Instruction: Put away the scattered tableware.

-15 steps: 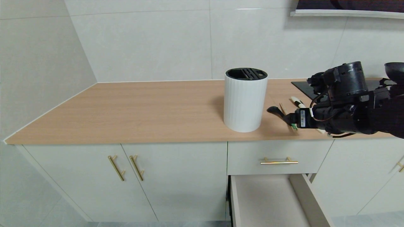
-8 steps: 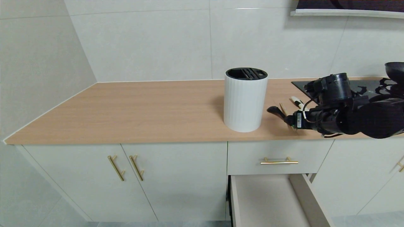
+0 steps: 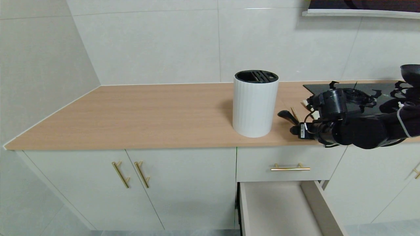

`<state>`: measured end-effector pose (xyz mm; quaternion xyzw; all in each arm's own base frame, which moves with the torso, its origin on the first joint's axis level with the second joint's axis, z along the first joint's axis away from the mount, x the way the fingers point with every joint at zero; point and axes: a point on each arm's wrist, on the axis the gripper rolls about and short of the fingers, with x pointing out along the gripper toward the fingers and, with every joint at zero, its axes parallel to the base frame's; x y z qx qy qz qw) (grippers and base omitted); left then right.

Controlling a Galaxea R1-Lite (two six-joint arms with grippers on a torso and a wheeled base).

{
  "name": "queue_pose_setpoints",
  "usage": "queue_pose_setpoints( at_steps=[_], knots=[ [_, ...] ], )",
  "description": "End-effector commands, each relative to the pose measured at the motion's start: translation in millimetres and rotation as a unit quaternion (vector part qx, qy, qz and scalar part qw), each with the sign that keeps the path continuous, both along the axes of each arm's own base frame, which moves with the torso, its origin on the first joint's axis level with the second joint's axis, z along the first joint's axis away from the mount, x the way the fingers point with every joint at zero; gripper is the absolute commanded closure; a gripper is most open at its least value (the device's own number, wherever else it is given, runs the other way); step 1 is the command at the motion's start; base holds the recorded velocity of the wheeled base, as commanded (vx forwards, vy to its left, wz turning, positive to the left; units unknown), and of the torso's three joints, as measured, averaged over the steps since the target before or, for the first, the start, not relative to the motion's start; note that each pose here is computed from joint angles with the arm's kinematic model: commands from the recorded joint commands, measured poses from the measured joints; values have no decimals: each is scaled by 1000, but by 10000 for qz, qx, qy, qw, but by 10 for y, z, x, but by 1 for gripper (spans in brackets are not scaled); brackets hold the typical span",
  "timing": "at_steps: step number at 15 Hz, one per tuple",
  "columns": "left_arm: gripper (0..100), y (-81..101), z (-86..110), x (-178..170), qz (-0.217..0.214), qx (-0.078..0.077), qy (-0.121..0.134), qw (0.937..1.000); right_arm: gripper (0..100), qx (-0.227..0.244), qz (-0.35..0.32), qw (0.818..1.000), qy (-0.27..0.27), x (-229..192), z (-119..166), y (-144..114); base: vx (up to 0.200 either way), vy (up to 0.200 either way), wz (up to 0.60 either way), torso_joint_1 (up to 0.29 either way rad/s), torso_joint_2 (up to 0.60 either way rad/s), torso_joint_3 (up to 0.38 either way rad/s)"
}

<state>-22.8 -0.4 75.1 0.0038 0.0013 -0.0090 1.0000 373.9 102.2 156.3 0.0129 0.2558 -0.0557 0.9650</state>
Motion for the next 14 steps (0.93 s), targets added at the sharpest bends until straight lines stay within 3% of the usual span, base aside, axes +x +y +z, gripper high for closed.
queue_pose_setpoints(
  at_steps=[1,3,4,14],
  knots=[
    [0,0,0,0,-2,0,2,10000,0,-21,-2,10000,69,26,-64,8,0,0,0,0,0,0],
    [0,0,0,0,-2,0,2,10000,0,-12,-2,10000,39,33,-61,11,0,0,0,0,0,0],
    [0,0,0,0,-9,0,2,10000,100,-14,-2,10000,47,35,-67,11,0,0,0,0,0,0],
    [0,0,0,0,-2,0,2,10000,100,12,-12,10000,-36,14,-3,5,0,0,0,0,0,0]
  ],
)
